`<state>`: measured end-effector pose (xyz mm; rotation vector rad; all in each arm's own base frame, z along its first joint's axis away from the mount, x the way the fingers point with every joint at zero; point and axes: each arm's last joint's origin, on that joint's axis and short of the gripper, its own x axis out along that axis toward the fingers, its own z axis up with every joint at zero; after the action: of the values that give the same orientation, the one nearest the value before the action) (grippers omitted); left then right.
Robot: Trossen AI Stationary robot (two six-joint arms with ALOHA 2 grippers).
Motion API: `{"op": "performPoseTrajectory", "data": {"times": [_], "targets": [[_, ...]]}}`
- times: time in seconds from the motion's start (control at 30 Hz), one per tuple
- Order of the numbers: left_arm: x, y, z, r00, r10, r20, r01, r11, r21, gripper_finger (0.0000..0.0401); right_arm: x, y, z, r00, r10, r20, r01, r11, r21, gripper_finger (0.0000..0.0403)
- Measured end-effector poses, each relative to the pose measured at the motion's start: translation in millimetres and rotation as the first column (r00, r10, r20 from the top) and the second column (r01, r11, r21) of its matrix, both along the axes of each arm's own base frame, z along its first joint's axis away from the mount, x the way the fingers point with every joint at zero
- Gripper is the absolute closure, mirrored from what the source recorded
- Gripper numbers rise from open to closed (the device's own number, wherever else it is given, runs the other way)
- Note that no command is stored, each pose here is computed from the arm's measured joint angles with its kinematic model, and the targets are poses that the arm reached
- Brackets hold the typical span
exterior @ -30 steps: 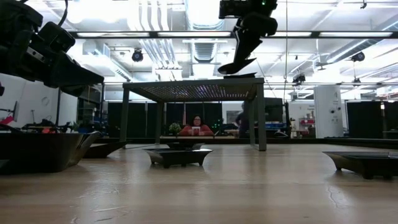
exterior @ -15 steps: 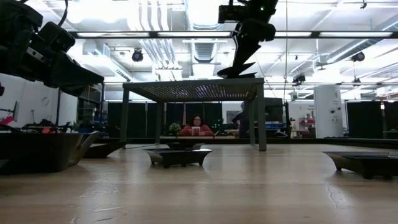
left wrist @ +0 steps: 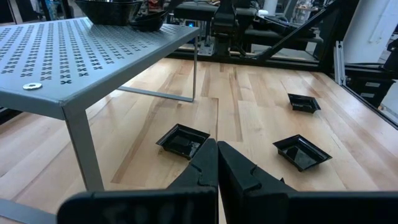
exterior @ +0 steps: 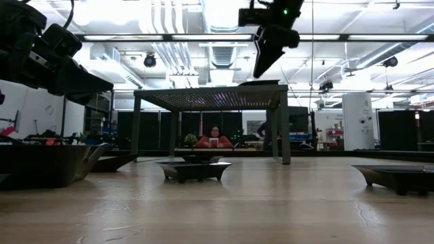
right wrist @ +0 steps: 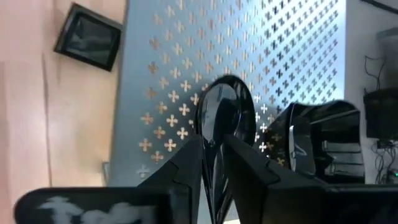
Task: Pick & Place Mini shaped plates
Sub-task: Stack the black drop shaped plate on top of the other black drop shaped plate on the shelf, then put the black square plate on the shelf
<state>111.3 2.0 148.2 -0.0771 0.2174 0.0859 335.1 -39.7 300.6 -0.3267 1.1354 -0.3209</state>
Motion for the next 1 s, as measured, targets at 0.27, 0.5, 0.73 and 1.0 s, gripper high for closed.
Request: {"op": "performPoseTrajectory", "data": {"times": [0.27, 0.5, 0.73, 1.0], "targets": [[0, 0, 0, 1.000, 0.000, 0.000, 0.000, 1.000, 0.000, 0.0401, 2, 6, 7, 1.000, 0.004, 0.029, -0.004, 1.000, -0.004, 0.0322], [0, 0, 0, 1.000, 0.000, 0.000, 0.000, 1.000, 0.000, 0.0401, 2, 4, 5, 1.000, -0.007, 0.025, 0.007, 1.000, -0.004, 0.0349], [0, 0, 0, 1.000, 0.000, 0.000, 0.000, 1.000, 0.000, 0.0401, 1, 10, 7, 1.000, 0.006, 0.028, -0.007, 0.999, 0.034, 0.0381], [0, 0, 0, 1.000, 0.000, 0.000, 0.000, 1.000, 0.000, 0.0401, -1, 50, 9, 0.995, 0.096, 0.038, -0.100, 0.989, 0.108, 0.0394]]}}
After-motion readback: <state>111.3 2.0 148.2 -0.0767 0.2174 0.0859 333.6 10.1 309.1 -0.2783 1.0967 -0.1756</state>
